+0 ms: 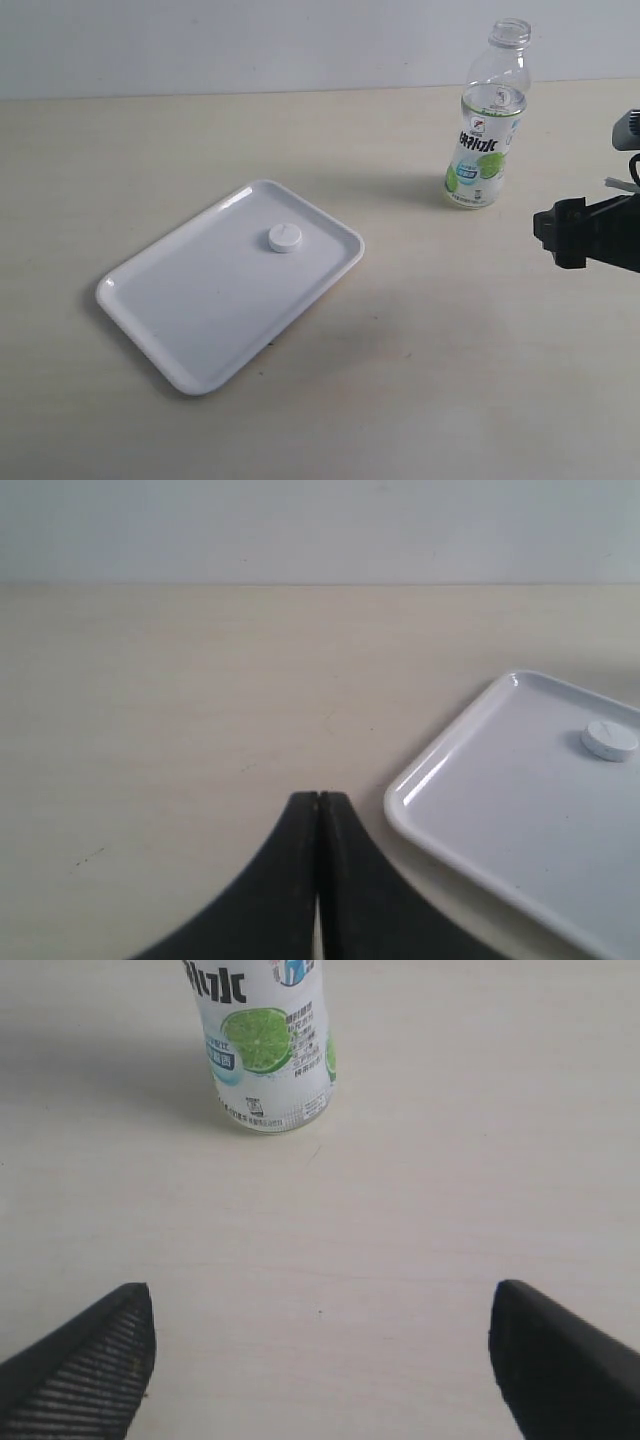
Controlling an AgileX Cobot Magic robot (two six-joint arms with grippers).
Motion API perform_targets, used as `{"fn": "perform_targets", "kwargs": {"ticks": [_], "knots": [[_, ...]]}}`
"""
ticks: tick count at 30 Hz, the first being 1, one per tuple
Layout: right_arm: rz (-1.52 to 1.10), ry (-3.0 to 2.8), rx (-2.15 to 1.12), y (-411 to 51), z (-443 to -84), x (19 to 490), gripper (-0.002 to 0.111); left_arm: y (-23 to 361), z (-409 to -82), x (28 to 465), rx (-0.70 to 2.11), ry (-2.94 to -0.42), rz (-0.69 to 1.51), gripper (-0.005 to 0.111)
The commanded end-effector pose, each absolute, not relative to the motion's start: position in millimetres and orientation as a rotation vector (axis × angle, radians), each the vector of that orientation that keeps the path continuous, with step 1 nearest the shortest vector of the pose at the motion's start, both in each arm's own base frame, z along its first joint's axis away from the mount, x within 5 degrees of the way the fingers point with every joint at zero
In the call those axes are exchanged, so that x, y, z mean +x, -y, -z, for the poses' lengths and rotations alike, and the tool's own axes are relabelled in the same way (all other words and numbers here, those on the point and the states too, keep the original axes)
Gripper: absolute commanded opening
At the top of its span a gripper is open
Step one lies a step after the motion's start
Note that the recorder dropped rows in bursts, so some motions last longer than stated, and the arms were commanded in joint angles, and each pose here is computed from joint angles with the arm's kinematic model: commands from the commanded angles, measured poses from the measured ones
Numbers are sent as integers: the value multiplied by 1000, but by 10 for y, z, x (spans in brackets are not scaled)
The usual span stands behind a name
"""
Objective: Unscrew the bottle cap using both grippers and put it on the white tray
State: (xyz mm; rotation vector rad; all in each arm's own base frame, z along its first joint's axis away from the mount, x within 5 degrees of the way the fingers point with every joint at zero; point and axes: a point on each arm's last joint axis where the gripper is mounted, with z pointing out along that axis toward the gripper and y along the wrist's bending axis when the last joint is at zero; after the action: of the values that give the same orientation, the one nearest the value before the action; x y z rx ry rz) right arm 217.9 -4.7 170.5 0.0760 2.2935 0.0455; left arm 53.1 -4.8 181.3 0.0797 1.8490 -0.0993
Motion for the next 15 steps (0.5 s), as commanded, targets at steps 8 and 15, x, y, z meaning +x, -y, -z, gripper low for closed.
{"fn": "perform_targets", "kwargs": {"ticks": [8, 15], "knots": [[-48, -2279, 65, 39, -1719, 2176, 85, 47, -1810, 530, 77, -1840, 99, 0], [35, -2271, -112, 40, -1744, 2164, 85, 47, -1810, 530, 77, -1840, 99, 0]]}}
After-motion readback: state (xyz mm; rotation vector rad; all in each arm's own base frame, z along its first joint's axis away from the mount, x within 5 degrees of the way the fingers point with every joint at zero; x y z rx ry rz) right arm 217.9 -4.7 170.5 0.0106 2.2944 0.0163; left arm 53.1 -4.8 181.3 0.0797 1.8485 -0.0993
